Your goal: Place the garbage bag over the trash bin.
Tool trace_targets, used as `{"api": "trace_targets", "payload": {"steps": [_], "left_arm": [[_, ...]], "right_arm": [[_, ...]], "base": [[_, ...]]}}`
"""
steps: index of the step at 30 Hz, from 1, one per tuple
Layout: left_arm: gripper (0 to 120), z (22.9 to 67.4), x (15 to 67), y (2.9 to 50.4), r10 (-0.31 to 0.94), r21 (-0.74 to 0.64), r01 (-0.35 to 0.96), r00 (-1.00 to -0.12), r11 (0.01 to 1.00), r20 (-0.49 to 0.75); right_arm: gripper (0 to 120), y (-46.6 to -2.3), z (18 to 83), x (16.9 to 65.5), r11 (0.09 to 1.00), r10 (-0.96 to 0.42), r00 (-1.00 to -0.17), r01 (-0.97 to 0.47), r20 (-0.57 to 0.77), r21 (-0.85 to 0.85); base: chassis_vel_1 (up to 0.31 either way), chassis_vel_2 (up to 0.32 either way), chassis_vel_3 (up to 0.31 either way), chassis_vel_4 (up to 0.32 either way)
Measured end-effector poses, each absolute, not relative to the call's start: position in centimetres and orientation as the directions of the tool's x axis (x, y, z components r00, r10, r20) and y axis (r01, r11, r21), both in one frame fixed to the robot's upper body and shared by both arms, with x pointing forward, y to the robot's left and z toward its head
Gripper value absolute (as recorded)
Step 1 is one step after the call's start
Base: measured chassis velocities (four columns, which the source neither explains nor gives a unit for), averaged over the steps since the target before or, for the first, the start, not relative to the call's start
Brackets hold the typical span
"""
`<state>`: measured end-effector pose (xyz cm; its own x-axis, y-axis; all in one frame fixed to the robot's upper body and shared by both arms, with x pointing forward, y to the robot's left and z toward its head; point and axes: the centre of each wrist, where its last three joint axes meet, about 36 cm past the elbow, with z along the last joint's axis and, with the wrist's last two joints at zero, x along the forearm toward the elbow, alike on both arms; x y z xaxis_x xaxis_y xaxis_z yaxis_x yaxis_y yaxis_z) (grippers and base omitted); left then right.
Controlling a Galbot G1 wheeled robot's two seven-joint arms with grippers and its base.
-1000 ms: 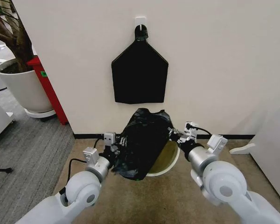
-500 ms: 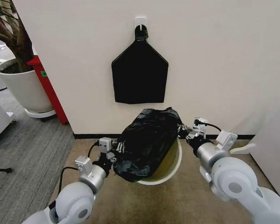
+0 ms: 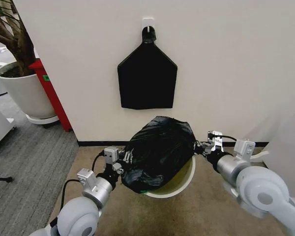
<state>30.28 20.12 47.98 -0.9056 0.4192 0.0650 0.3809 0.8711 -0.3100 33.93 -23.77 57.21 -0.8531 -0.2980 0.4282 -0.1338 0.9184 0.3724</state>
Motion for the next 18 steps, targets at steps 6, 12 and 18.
{"api": "trace_targets", "payload": {"steps": [6, 12, 18], "left_arm": [[5, 47.7, 29.8, 19.9, 0.414, -0.349, 0.371, -0.909, 0.86, 0.055], [5, 47.4, 30.1, 20.0, 0.405, -0.386, 0.348, -0.911, 0.854, 0.075], [5, 47.0, 30.7, 20.2, 0.404, -0.417, 0.331, -0.909, 0.846, 0.098]], "right_arm": [[12, -24.8, 57.5, 34.3, 0.921, -0.325, -0.813, -0.156, 0.483, 0.358], [33, -25.7, 59.6, 34.5, 0.929, -0.258, -0.854, -0.091, 0.452, 0.359], [55, -26.8, 61.0, 34.7, 0.91, -0.221, -0.857, -0.009, 0.466, 0.415]], "base": [[0.0, 0.0, 0.0, 0.0], [0.0, 0.0, 0.0, 0.0], [0.0, 0.0, 0.0, 0.0]]}}
